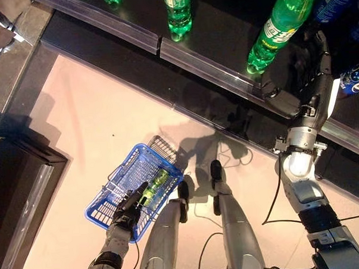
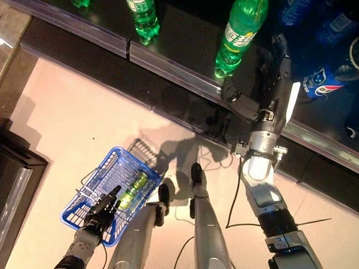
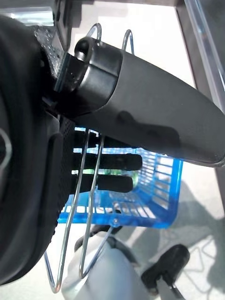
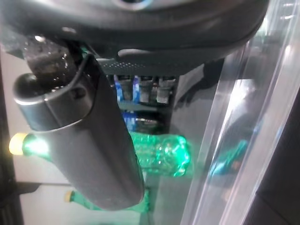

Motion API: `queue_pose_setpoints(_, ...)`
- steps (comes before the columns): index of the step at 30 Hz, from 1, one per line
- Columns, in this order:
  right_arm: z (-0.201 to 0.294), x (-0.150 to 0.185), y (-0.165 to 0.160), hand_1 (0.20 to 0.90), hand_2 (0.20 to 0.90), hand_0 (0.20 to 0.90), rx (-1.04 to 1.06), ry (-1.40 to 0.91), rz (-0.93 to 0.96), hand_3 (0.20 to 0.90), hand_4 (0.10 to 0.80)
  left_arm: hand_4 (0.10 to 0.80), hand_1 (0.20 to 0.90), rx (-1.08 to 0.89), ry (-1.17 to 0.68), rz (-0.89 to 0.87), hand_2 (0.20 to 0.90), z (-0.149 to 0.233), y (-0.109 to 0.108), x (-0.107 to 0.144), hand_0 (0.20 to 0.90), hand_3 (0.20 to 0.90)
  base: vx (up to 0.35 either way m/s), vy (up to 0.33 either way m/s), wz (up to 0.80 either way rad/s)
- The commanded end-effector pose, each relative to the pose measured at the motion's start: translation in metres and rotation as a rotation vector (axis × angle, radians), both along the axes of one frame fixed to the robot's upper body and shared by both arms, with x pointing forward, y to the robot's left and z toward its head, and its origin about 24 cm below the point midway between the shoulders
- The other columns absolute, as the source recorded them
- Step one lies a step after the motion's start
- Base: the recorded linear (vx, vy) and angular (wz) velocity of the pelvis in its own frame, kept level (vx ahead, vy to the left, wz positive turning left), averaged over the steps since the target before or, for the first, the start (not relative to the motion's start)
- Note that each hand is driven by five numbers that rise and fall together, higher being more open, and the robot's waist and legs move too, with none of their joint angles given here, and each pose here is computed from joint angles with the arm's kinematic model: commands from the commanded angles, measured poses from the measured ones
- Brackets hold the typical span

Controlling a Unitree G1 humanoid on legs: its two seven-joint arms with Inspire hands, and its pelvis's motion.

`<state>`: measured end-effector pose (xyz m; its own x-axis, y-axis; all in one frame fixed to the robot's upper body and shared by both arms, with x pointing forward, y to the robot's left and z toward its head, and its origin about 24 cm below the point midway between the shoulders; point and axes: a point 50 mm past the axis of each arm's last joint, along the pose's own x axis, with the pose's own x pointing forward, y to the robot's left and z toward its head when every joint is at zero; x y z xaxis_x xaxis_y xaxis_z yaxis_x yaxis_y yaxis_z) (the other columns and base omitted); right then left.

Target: Pick up the drink and place into the basket.

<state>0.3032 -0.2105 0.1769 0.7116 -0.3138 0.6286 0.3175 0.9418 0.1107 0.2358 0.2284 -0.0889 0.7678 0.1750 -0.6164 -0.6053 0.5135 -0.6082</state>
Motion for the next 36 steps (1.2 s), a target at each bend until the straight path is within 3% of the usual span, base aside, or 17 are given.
queue_pose_setpoints(1, 0.072, -0.029, -0.009, 0.900, 0.900, 0.900, -0.041, -0.343, 0.019, 0.900, 0.800, 0.100, 0.300, -0.013, -0.060, 0.052, 0.300, 0.002, 0.013, -0.011, 0.300, 0.200, 0.043, -0.010, 0.08)
queue_pose_setpoints(22, 0.072, -0.023, -0.026, 0.900, 0.900, 0.900, 0.016, -0.277, 0.013, 0.900, 0.800, 0.100, 0.300, -0.026, 0.000, 0.058, 0.300, -0.012, 0.015, -0.035, 0.300, 0.200, 0.049, 0.006, 0.04)
queue_pose_setpoints(36, 0.091, 0.008, -0.050, 0.900, 0.900, 0.900, -0.029, -0.100, 0.069, 0.900, 0.800, 0.100, 0.300, -0.003, 0.020, 0.028, 0.300, -0.007, 0.024, -0.029, 0.300, 0.200, 0.011, -0.005, 0.02)
